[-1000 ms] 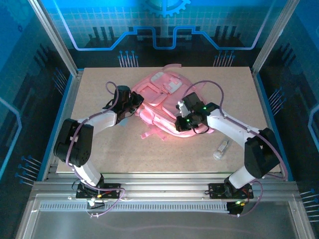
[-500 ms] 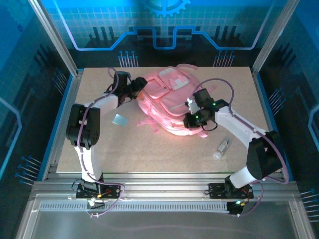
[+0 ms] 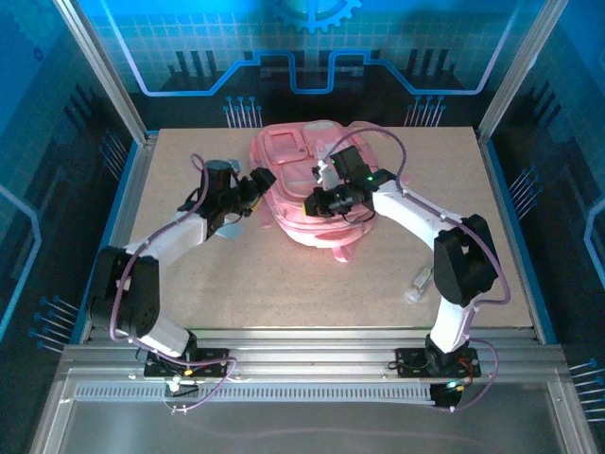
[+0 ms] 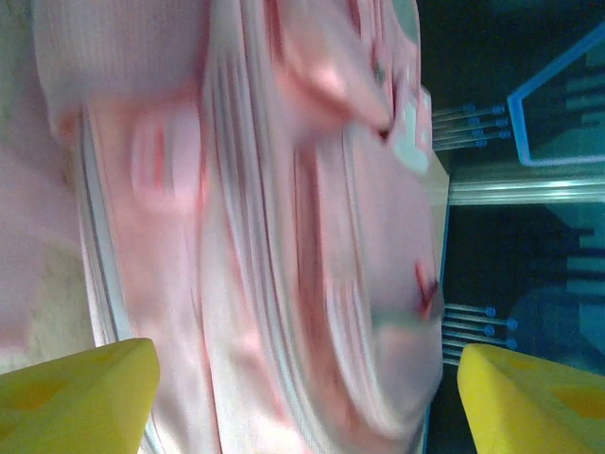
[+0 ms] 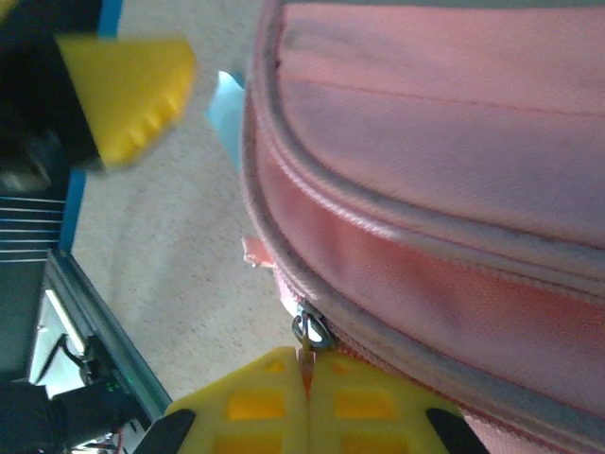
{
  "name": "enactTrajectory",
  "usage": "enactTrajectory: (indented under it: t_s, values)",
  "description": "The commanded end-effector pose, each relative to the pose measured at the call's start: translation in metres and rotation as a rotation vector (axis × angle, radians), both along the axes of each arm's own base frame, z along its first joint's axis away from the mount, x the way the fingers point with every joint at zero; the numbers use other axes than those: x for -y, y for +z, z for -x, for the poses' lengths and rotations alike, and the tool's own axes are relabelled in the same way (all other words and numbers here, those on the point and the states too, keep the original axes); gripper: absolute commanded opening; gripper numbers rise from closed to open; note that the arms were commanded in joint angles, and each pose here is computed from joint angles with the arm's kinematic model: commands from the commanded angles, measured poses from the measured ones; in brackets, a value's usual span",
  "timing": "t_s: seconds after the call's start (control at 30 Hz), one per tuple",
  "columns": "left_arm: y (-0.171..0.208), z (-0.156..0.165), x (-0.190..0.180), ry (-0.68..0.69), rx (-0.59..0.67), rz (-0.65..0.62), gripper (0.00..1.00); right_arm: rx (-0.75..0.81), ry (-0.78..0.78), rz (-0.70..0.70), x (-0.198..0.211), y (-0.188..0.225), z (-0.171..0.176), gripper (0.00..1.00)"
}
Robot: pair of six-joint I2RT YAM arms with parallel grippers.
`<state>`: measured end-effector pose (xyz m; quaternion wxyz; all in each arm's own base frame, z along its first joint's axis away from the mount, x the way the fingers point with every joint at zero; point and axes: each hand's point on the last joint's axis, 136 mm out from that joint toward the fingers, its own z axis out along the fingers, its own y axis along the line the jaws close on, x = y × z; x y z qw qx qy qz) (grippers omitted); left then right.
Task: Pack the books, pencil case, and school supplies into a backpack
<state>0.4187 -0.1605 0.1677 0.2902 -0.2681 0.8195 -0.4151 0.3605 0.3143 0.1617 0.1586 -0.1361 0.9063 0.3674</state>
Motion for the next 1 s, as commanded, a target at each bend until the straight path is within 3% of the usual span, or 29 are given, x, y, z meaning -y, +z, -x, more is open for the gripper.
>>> enactTrajectory:
  t_s: [0.0,0.17,0.23,0.3,0.37,0.43,0.7,0.87,0.97]
  values:
    - [-0.002,0.01,0.015,0.019,-0.005,0.027,0.82,0.073,0.08,-0.121,-0.034,0.039,-0.001,0.0]
    - [-0.011,0.0,0.031,0.011,-0.002,-0.036,0.79,0.037,0.152,-0.176,-0.054,0.044,0.029,0.0]
    - [-0.021,-0.006,0.033,0.013,-0.013,-0.057,0.71,0.024,0.178,-0.196,-0.059,0.045,0.042,0.0]
    - [-0.027,-0.013,0.037,0.008,-0.013,-0.055,0.5,0.017,0.206,-0.188,-0.059,0.043,0.057,0.0]
    - [-0.031,-0.017,0.038,0.005,-0.004,-0.056,0.16,0.002,0.233,-0.14,-0.051,0.033,0.07,0.0]
    - [-0.027,-0.019,0.038,-0.001,0.014,-0.073,0.0,-0.017,0.241,-0.055,-0.033,0.017,0.081,0.0]
    - [0.006,-0.016,0.022,-0.043,0.094,-0.178,0.0,-0.119,0.149,0.392,0.085,-0.062,0.092,0.0]
    - [0.014,-0.014,0.008,-0.061,0.098,-0.205,0.0,-0.098,-0.002,0.552,0.144,-0.066,0.069,0.0]
    - [0.017,-0.013,0.004,-0.092,0.101,-0.209,0.0,-0.028,-0.103,0.751,0.186,-0.061,0.046,0.0]
